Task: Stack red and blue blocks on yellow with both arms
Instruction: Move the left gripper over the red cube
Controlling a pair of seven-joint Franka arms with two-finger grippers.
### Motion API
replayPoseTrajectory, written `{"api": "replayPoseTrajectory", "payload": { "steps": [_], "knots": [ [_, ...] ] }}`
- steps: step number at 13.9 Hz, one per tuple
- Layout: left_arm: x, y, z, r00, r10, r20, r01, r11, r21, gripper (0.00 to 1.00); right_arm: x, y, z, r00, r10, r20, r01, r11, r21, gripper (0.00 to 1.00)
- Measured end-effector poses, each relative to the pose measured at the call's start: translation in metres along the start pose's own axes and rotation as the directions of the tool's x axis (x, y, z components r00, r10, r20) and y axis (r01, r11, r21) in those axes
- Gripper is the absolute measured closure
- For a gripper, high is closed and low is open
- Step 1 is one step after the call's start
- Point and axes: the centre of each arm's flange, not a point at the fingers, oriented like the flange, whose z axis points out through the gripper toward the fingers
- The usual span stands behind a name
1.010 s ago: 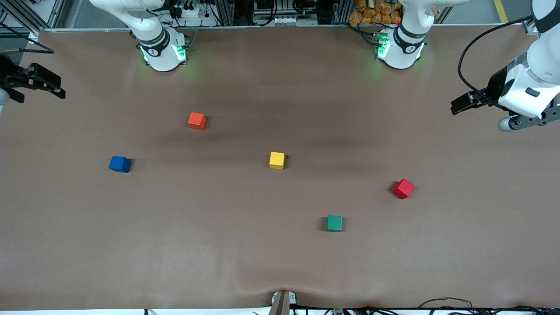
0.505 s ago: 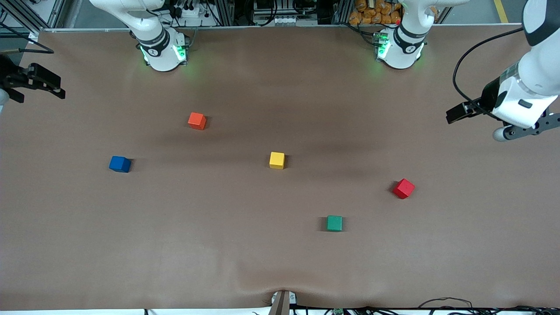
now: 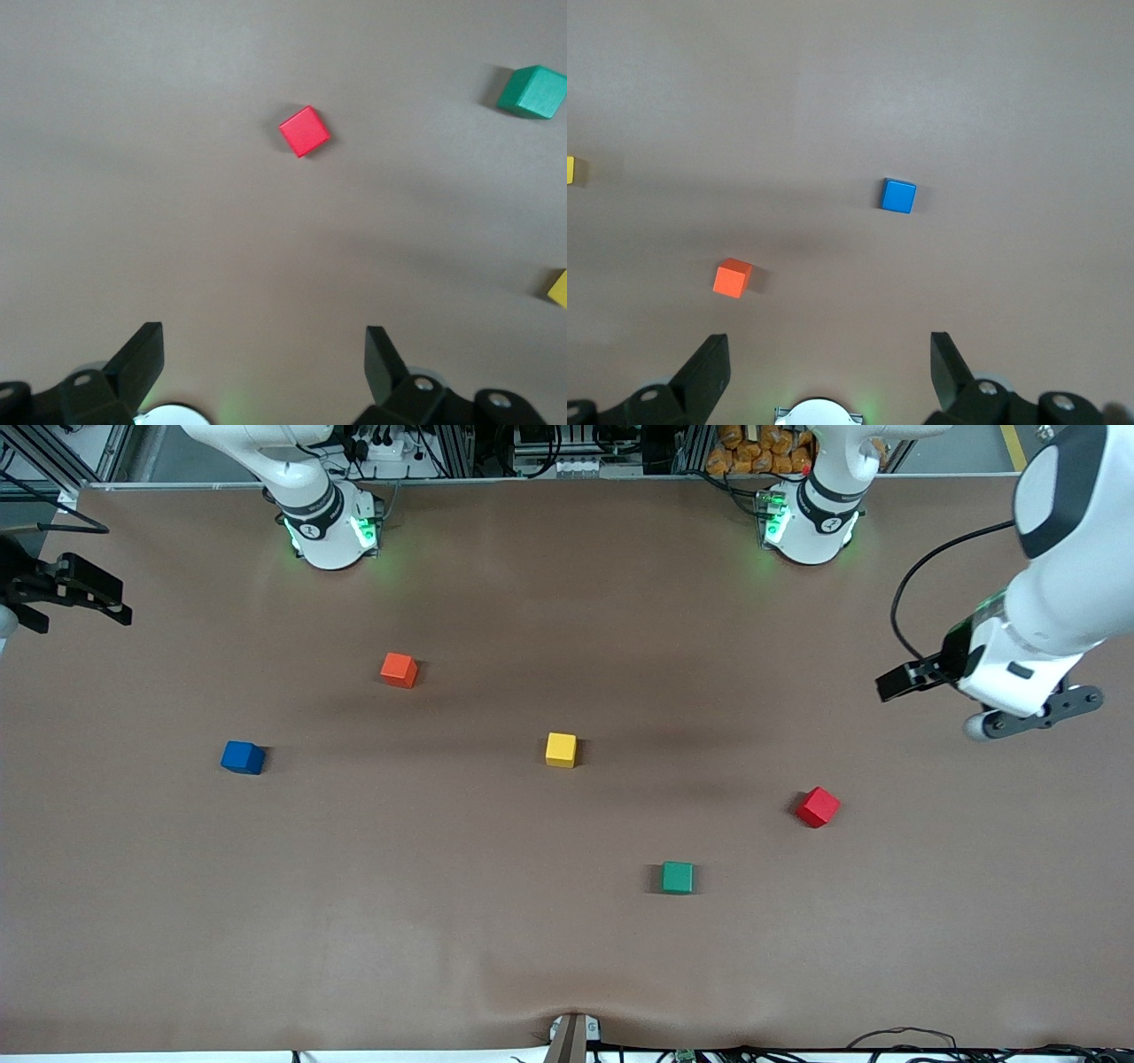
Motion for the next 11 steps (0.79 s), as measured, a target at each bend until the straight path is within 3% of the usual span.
{"api": "replayPoseTrajectory", "payload": {
  "steps": [11],
  "knots": [
    [-0.005, 0.082, 0.053, 0.998, -0.068, 0.007, 0.068, 0.997, 0.024, 0.0, 0.0, 0.001, 0.0, 1.0, 0.001, 0.003, -0.001, 1.0, 0.001, 0.0]
  ]
}}
